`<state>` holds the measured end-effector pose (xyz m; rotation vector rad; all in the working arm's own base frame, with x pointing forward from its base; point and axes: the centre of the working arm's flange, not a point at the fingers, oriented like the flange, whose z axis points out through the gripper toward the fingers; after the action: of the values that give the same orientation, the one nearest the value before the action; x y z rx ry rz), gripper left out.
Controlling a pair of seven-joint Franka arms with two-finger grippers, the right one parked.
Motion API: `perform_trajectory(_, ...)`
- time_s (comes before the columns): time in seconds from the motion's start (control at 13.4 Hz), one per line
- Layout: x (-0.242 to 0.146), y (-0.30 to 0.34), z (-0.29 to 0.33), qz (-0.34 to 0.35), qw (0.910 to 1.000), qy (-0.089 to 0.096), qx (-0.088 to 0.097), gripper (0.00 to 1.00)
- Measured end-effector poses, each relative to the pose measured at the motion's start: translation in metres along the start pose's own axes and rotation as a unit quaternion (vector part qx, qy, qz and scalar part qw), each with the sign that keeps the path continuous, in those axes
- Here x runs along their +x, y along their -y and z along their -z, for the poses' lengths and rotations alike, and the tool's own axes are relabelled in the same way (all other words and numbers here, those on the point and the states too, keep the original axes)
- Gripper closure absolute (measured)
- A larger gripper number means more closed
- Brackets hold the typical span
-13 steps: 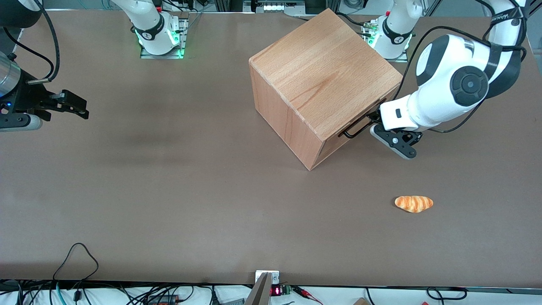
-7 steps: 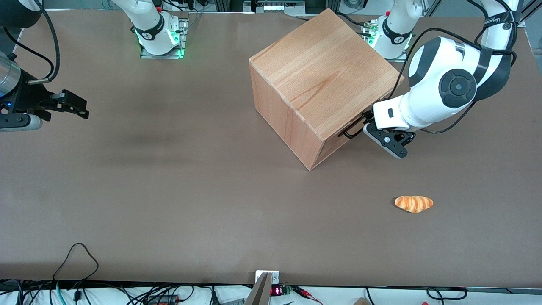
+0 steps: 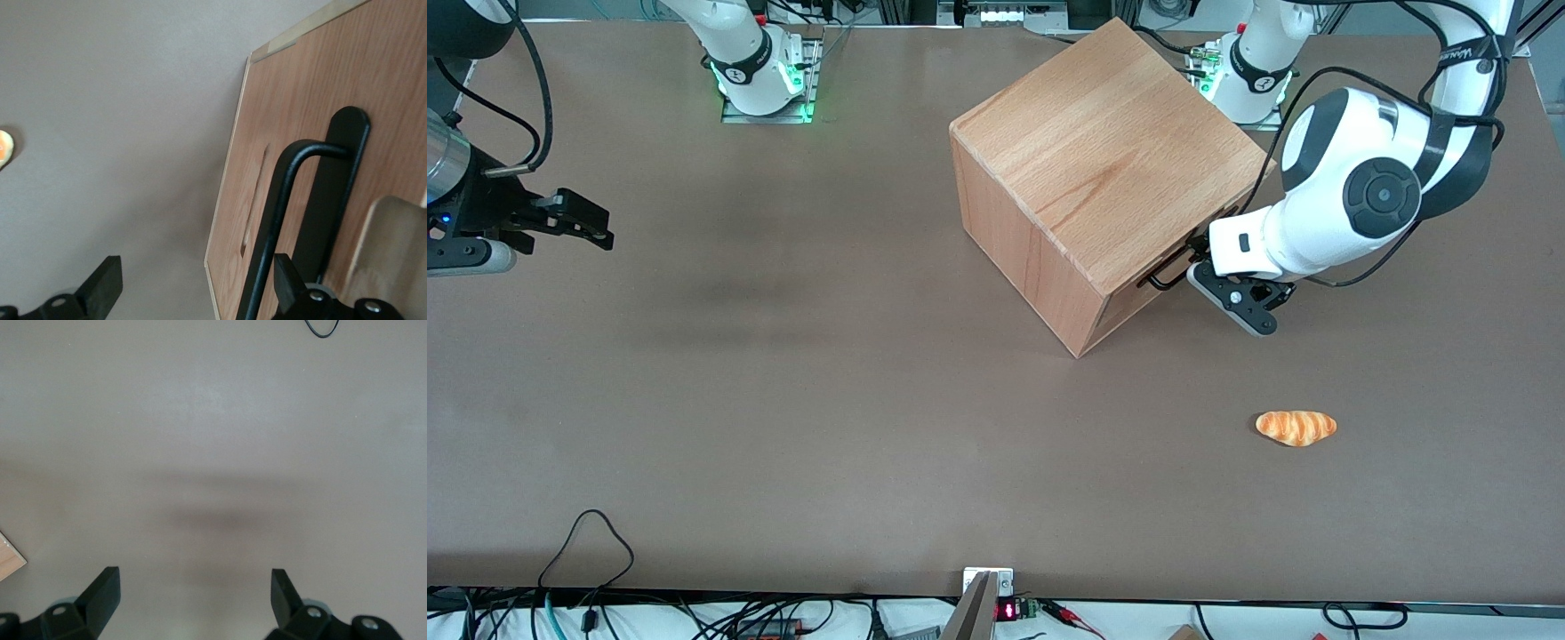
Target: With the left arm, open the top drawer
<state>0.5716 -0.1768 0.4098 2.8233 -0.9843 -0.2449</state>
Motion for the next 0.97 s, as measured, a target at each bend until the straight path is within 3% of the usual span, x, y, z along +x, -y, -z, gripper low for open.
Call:
perform_trajectory(0.3, 0.002, 0.002, -0.013, 0.001, 0.9999, 0.007, -0.014, 0.00)
perform_trajectory(0.97, -0.020, 0.053, -0.012, 0.049, 0.9984, -0.001, -0.026, 0.00)
